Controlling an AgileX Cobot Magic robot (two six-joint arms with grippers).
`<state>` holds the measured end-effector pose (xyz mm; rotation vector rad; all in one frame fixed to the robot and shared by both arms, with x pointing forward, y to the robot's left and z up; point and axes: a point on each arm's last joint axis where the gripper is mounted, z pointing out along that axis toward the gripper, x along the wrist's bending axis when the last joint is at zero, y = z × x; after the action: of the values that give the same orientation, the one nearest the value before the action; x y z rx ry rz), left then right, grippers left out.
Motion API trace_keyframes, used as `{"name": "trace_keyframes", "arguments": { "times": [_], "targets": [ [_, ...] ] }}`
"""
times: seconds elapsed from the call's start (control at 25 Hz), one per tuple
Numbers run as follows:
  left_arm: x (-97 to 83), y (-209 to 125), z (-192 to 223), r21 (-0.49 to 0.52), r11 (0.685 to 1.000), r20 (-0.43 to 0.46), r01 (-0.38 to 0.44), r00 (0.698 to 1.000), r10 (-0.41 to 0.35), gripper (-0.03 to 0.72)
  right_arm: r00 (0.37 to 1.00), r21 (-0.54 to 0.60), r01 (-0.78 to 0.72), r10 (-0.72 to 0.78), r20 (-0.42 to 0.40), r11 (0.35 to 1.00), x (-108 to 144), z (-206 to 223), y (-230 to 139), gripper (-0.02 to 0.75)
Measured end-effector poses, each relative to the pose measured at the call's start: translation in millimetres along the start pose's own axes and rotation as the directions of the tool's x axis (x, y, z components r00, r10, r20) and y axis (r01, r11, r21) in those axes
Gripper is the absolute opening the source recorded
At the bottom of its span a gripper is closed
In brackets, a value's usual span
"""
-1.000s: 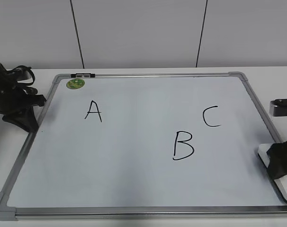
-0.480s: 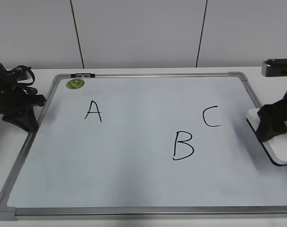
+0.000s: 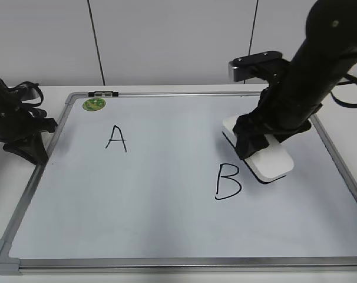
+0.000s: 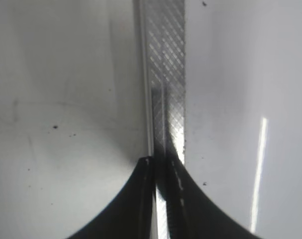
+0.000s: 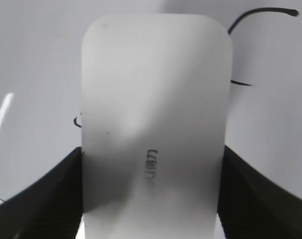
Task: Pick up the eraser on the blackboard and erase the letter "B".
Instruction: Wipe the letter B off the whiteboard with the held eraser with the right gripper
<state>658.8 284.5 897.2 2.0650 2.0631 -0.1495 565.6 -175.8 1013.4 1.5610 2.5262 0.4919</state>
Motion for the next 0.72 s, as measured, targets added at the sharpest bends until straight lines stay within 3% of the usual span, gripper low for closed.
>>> {"name": "trace_keyframes", "arguments": {
  "times": [0.12,0.36,0.72],
  "targets": [
    [0.0,0,0,0.0,1.0,0.0,0.0,1.0,0.0,0.043,0.999,0.042,0.049,-0.049,0.001,0.998,8,24,11,0.531],
    [-0.1,0,0,0.0,1.0,0.001,0.001,1.0,-0.001,0.043,0.995,0.119,0.089,-0.094,0.033,0.989,2,64,16,0.531],
    [-0.2,0,0,0.001,1.0,0.002,0.001,1.0,-0.001,0.044,0.993,0.154,0.105,-0.113,0.043,0.983,-2,94,14,0.531]
  ]
}}
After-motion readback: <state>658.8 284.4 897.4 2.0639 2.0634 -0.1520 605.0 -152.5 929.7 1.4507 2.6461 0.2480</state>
